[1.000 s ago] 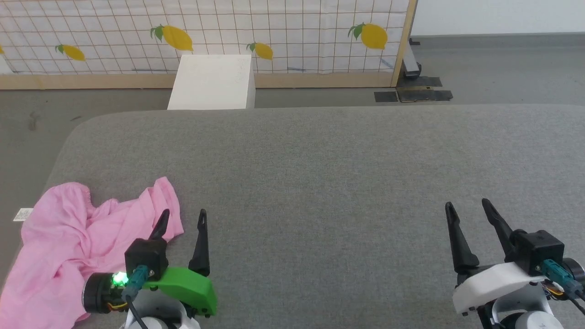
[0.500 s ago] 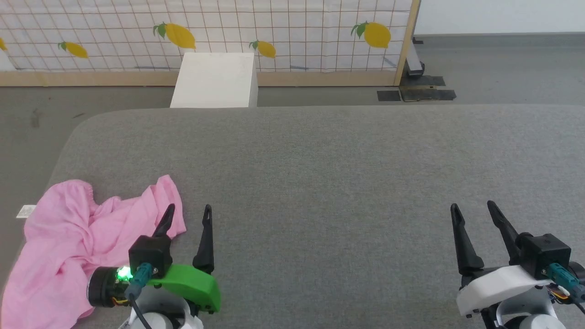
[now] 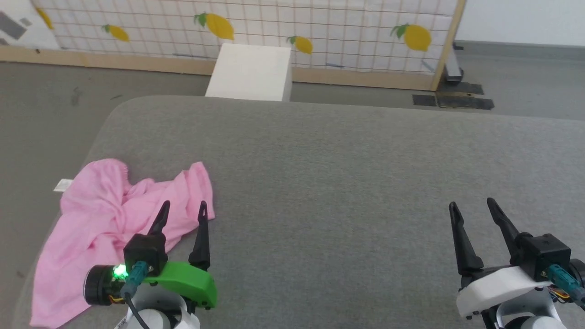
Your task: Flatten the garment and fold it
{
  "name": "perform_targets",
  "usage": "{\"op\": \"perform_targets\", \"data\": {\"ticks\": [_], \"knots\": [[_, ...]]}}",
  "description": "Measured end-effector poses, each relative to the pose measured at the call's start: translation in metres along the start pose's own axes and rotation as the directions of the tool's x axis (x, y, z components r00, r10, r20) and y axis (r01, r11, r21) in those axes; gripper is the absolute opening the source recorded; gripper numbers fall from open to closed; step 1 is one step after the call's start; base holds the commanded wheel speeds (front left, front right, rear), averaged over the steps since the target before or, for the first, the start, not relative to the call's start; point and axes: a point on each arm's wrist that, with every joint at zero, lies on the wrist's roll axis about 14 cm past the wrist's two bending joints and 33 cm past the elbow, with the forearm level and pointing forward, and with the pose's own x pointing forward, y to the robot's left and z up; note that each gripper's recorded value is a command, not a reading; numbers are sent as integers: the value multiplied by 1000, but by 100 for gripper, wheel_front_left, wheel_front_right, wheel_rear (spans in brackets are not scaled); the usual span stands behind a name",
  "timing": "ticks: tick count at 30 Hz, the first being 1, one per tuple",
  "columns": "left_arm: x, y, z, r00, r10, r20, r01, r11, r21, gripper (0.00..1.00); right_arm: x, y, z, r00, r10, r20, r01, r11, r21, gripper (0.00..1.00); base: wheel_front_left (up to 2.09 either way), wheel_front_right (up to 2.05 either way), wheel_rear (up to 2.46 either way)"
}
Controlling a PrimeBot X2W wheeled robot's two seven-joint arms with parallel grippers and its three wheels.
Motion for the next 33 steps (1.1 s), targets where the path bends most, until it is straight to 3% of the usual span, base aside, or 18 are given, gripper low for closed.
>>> {"op": "perform_targets", "data": {"ticks": [13,22,33], "knots": [[-35,58,5,983,183,24,-183,983,-16,100,20,62,-2,982,189,-11,-189,982,-3,100,0,0,0],[-66,93,10,952,304,43,-304,953,-21,100,32,106,-2,949,316,-13,-316,949,-1,100,0,0,0],[-91,115,10,923,380,52,-380,925,-27,100,35,145,-7,905,425,-25,-425,905,-2,100,0,0,0]]}}
